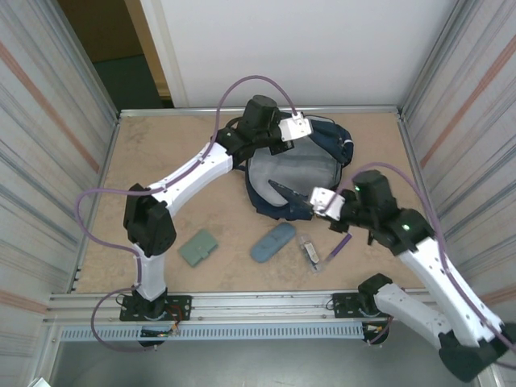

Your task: Pack the student bag

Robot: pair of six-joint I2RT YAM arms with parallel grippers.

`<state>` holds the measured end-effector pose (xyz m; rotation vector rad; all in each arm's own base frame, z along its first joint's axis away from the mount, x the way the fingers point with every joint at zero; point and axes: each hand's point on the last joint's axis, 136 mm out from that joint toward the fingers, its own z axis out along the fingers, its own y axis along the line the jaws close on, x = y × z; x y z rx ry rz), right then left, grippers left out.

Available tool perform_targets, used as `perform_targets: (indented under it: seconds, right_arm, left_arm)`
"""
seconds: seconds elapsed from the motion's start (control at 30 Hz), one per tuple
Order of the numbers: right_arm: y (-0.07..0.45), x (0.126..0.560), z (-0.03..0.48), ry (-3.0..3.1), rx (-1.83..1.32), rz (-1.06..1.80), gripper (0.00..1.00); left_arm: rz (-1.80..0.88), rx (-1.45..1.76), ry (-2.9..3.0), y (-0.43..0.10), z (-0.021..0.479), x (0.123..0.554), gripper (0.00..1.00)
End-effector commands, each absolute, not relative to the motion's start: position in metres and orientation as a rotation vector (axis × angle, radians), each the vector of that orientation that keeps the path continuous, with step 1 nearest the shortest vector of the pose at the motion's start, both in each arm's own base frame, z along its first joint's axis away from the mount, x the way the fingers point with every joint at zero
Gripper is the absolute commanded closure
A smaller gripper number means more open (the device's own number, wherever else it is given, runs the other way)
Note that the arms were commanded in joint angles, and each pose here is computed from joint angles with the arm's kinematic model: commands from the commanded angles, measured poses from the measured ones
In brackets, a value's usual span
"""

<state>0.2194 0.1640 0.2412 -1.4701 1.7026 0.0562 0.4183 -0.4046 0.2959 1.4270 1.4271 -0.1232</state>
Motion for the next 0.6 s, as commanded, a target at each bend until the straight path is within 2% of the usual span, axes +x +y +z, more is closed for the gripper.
perform_targets:
  seconds: [0.0,0.23,0.37,0.57]
  right_arm:
    - [0.165,0.292,0.295,1.465,-1.382,-0.330,1.00]
    - [0.156,0.365,0.245,1.435,-1.530,-0.652,1.00]
    - [0.153,0.407,0.242,1.392,-1.492,-0.808,1.00]
    - [0.164,0.446,0.201,1.390,-1.582,-0.886,0.98]
  left_arm:
    - [-0.144,1.331,1.288,-0.396,0.375,0.396,1.00]
    - [-0.238,1.301,1.289,-0.395,0.389,0.383,1.00]
    - [-0.290,1.315,1.275,-0.399,0.390,0.376,1.00]
    - [-0.372,1.315,1.265,-0.404,0.393,0.366,1.00]
